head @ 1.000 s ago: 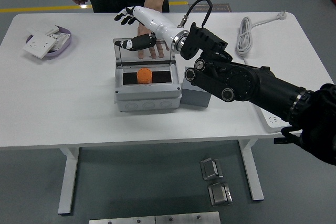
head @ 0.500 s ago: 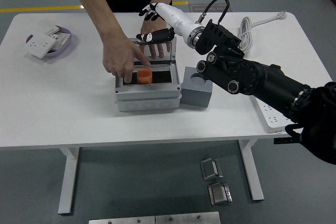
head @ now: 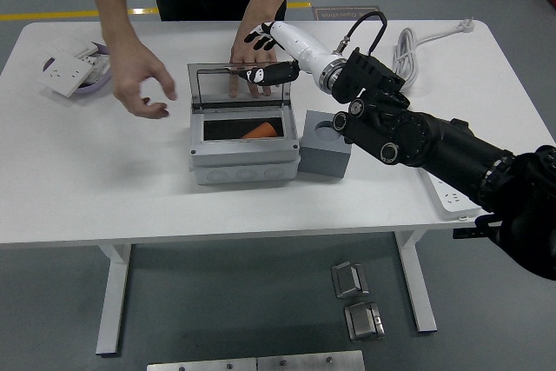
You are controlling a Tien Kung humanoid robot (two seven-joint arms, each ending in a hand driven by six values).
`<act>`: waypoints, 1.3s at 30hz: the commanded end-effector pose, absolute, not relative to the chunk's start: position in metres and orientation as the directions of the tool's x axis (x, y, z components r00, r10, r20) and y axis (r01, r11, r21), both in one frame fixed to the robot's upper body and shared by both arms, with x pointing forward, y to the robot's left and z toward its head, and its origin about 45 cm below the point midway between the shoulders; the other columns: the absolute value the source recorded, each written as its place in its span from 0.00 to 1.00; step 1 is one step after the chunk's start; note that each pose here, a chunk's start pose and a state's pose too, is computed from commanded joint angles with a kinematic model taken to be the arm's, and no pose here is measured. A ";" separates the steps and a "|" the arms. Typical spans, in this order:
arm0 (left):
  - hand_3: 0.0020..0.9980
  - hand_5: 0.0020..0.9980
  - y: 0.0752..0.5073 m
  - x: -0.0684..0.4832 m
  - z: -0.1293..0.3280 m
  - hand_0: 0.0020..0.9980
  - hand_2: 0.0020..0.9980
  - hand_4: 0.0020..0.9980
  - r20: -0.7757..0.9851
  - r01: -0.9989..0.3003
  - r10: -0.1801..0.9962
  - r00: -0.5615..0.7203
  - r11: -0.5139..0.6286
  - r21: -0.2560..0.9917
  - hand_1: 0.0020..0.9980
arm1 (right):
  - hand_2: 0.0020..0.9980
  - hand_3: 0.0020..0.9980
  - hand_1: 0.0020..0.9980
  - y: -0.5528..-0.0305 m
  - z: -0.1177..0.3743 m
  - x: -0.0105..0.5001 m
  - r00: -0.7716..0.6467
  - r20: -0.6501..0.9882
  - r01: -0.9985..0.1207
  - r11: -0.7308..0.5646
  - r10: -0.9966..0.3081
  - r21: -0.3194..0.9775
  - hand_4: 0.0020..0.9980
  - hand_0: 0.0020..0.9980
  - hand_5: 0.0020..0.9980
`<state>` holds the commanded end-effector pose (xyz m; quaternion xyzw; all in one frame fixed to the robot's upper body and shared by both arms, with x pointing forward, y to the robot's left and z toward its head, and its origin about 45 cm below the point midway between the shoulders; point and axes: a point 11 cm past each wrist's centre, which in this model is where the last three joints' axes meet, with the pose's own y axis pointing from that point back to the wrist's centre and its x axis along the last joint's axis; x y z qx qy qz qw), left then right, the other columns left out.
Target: Pick up the cylinder from the cube,place it in the box,flap close box
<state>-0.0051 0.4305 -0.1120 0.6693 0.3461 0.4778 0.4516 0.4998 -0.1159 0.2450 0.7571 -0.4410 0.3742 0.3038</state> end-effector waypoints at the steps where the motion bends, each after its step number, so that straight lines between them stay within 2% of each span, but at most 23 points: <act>1: 0.58 0.24 0.431 -0.005 -0.112 0.58 0.53 0.54 0.327 0.031 0.895 0.305 -0.352 0.935 0.61 | 0.72 0.76 0.73 -0.117 0.243 0.499 0.332 0.833 -0.896 -0.424 -0.442 0.132 0.83 0.83 0.36; 11: 0.58 0.24 0.428 -0.006 -0.113 0.58 0.53 0.54 0.322 0.029 0.896 0.306 -0.347 0.937 0.61 | 0.72 0.76 0.73 -0.119 0.229 0.493 0.353 0.824 -0.892 -0.426 -0.444 0.153 0.83 0.83 0.37; 27: 0.58 0.23 0.422 -0.015 -0.115 0.58 0.53 0.53 0.312 0.034 0.904 0.293 -0.336 0.941 0.61 | 0.72 0.76 0.73 -0.073 0.223 0.461 0.412 0.827 -0.816 -0.558 -0.382 0.149 0.83 0.83 0.37; 39: 0.58 0.23 0.420 -0.020 -0.116 0.58 0.53 0.53 0.311 0.040 0.907 0.282 -0.335 0.941 0.61 | 0.72 0.76 0.73 -0.057 0.222 0.446 0.431 0.825 -0.786 -0.601 -0.366 0.144 0.83 0.83 0.38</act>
